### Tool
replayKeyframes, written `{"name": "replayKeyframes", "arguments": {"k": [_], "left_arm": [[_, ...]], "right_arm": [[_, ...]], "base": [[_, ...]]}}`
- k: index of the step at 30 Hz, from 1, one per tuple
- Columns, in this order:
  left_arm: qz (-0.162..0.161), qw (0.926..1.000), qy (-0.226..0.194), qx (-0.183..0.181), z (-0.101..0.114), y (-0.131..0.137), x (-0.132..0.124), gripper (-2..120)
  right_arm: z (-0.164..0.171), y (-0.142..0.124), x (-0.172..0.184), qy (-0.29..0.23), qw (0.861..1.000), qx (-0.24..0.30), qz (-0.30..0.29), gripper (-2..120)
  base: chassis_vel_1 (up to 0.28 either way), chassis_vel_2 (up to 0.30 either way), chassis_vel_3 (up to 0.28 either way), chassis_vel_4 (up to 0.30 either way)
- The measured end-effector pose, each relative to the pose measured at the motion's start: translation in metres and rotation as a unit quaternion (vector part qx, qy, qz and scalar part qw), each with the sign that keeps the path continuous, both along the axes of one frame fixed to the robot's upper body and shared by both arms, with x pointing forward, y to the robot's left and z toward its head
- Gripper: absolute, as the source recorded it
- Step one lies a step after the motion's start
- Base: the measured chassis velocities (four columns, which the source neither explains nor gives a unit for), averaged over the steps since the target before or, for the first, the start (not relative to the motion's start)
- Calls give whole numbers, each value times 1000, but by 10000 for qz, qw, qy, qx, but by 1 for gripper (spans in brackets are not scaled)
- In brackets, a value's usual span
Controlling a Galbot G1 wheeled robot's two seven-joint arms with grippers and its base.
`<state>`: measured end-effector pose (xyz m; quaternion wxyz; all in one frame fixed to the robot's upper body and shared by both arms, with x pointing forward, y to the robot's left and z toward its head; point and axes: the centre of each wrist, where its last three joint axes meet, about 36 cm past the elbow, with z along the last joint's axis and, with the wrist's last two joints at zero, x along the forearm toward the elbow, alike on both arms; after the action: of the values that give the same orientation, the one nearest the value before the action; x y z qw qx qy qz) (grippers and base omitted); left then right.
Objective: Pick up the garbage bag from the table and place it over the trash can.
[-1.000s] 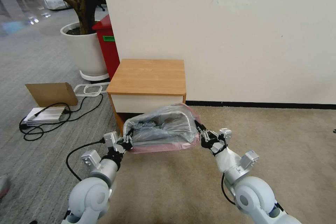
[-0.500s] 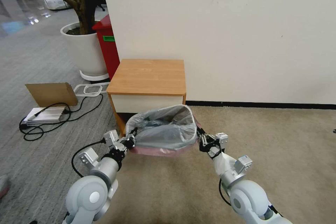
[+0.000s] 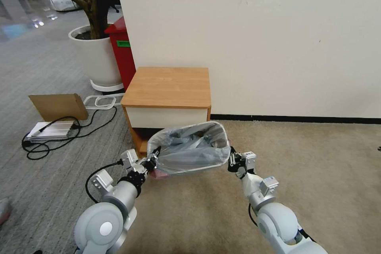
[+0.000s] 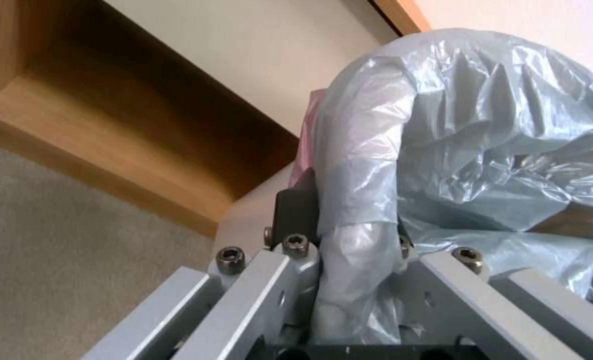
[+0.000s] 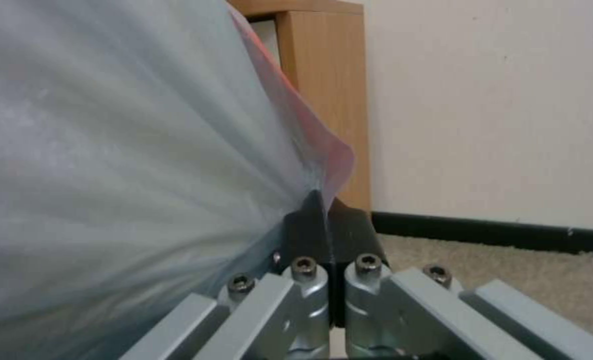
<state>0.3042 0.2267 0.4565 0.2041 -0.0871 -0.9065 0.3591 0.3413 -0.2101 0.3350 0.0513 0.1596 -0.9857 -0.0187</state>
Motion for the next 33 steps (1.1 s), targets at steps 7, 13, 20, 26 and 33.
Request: {"name": "replayKeyframes", "arguments": {"k": [7,13,20,26,33], "left_arm": [[61,9998,35,164,-2,1,2,4],[201,9988,121,425,-4,7,8,3],[368,9958,331,774,-7,12,14,3],[217,9844,480,1679,-14,9,12,3],[-301,9584,173,2834,-21,-2,9,3]], "right_arm": [[0,-1,-4,-75,9997,-230,-35,7],[12,0,-18,-54,9991,-425,-10,27],[28,-8,-34,-76,9991,-409,-130,57],[61,-17,-29,-781,9956,-234,-456,77],[130,-16,-27,-1720,9842,-388,149,82]], "base": [[0,0,0,0],[0,0,0,0],[0,0,0,0],[0,0,0,0],[0,0,0,0]]}}
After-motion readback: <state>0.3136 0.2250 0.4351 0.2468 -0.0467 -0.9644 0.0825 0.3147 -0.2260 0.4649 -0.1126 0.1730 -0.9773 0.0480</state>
